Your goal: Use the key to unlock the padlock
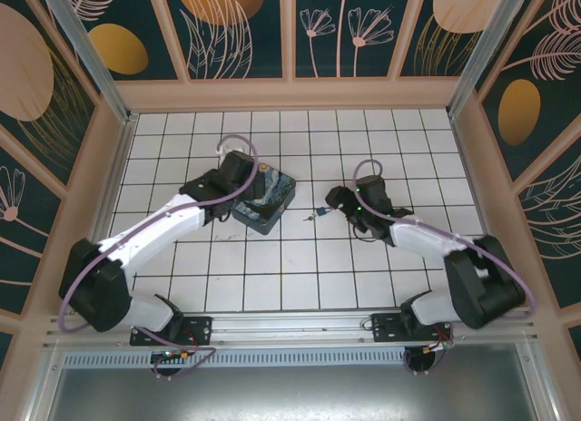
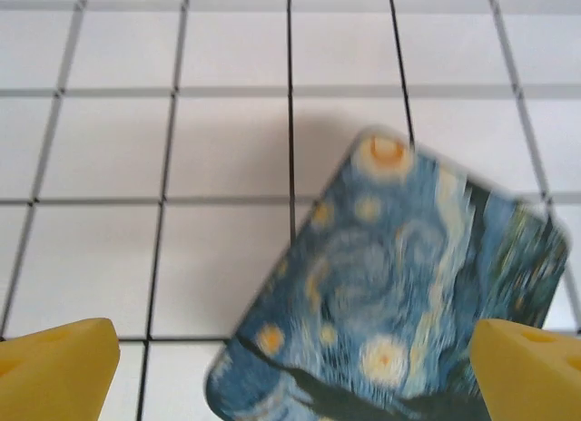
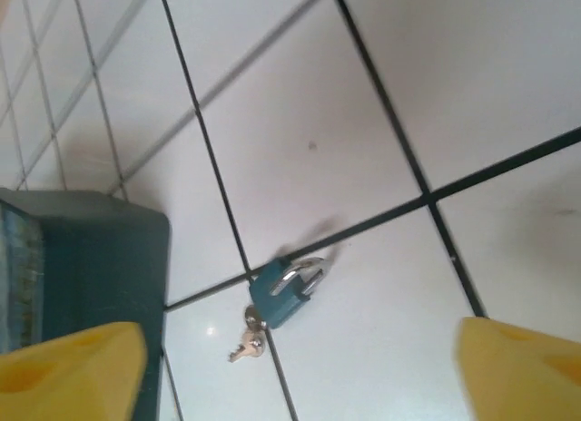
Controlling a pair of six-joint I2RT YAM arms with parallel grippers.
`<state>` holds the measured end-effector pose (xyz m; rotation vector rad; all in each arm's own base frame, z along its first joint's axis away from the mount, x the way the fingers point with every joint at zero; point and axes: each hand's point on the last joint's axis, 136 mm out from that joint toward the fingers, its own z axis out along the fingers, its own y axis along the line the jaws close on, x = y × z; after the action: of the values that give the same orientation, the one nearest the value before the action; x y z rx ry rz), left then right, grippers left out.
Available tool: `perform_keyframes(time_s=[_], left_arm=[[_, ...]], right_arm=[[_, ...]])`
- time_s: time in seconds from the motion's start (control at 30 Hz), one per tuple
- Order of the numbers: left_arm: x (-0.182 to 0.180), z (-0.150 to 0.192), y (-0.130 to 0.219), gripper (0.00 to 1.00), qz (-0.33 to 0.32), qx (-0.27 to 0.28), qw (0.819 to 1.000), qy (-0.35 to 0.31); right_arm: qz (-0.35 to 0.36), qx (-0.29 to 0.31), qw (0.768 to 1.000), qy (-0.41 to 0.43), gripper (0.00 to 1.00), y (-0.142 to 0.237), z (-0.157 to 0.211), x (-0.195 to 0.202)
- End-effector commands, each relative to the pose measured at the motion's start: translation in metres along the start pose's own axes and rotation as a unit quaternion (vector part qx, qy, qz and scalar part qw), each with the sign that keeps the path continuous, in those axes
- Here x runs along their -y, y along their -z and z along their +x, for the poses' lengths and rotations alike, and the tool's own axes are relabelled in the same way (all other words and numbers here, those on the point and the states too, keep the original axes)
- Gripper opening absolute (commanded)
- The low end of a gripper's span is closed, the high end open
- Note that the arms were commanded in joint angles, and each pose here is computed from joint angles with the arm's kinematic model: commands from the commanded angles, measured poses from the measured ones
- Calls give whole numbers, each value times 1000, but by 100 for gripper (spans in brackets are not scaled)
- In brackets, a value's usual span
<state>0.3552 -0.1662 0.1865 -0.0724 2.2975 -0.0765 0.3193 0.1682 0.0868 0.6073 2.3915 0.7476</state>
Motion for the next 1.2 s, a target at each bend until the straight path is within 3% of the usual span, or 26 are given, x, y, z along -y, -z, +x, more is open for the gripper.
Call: perform_keyframes(time_s=[0.0,0.13,0.2,0.3,0.4,0.57,0.83,1.0,1.17], left_arm=[[-40,-44,27,99,-40,63,996,42],[-81,-81,53,99,-81,153,982,73],[-96,-90,60,99,-95,193,974,71],[-116,-86,57,99,-111,235,963,70],[-134,-73,53,99,-128,284,948,62],[-172,-45,41,99,-149,320,932,83],[-186,-6,10,99,-151,339,927,42],[-184,2,-14,99,-124,344,931,7],[-197,11,-36,99,-96,332,938,32]], right_arm=[[40,81,996,27,97,44,-49,1],[97,215,971,50,99,100,-118,7],[142,314,936,66,99,132,-155,18],[183,409,889,96,99,157,-181,35],[203,414,877,138,99,152,-189,53],[208,415,871,163,99,123,-184,88],[148,426,863,228,99,88,-156,105],[59,392,861,319,96,74,-145,75],[30,423,841,335,92,74,-136,83]])
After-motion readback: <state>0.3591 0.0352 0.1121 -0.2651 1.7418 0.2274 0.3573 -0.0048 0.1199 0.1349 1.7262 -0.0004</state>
